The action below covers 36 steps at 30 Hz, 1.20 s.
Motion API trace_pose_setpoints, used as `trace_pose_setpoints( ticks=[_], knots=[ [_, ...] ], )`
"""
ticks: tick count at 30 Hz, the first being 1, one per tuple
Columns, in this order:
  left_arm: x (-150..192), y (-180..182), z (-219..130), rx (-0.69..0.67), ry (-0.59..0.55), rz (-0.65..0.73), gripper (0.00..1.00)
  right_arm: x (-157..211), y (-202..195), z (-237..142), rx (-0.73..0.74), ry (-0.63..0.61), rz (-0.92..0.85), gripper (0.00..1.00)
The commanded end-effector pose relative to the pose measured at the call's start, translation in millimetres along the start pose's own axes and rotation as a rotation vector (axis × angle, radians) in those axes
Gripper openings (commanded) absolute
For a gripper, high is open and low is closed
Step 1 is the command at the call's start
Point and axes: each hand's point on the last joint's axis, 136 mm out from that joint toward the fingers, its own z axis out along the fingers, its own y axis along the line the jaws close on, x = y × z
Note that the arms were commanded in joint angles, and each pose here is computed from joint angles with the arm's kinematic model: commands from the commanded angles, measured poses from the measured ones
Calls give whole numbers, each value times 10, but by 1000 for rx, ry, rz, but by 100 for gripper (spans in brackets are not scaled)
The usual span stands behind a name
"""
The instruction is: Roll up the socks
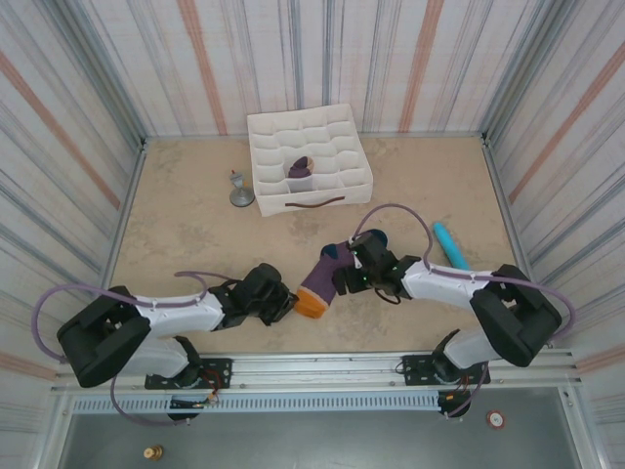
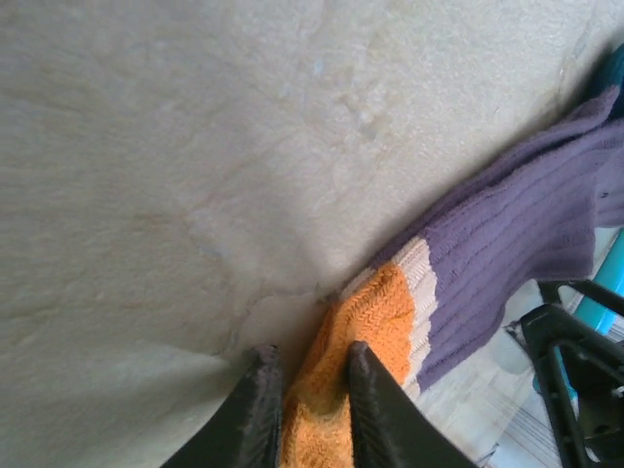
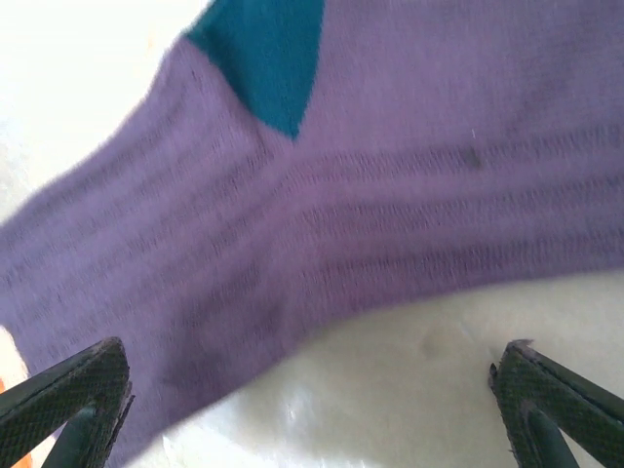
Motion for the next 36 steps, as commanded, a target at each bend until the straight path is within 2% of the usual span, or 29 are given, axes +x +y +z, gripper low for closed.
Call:
trace_pose_setpoints(
  ticks=[1, 6, 12, 18, 22, 27, 32, 36],
  knots=[
    [-150, 161, 27, -56, -68, -25, 16, -186, 113, 75, -60, -24, -37, 99],
    [-225, 148, 39, -51, -94, -44, 6, -413, 86, 229, -69, -34, -37, 99],
    [-322, 100, -3, -47, -117, -43, 5, -729, 88, 331, -104, -66, -40, 100],
    [-382, -83, -183, -41, -113, 48, 24, -709, 196, 122, -134, -81, -82, 100],
    [-346, -132, -303, -29, -66, 90, 44, -486, 285, -78, -119, -77, -131, 99],
    [-244, -41, -318, 10, -14, 32, 60, -224, 365, -171, -105, -52, -151, 99],
    [-157, -63, -240, 39, 14, -8, 63, -78, 407, -178, -99, -32, -149, 100],
    [-73, -72, -82, 39, 44, -33, 60, 10, 412, -173, -89, -14, -161, 100]
  ],
)
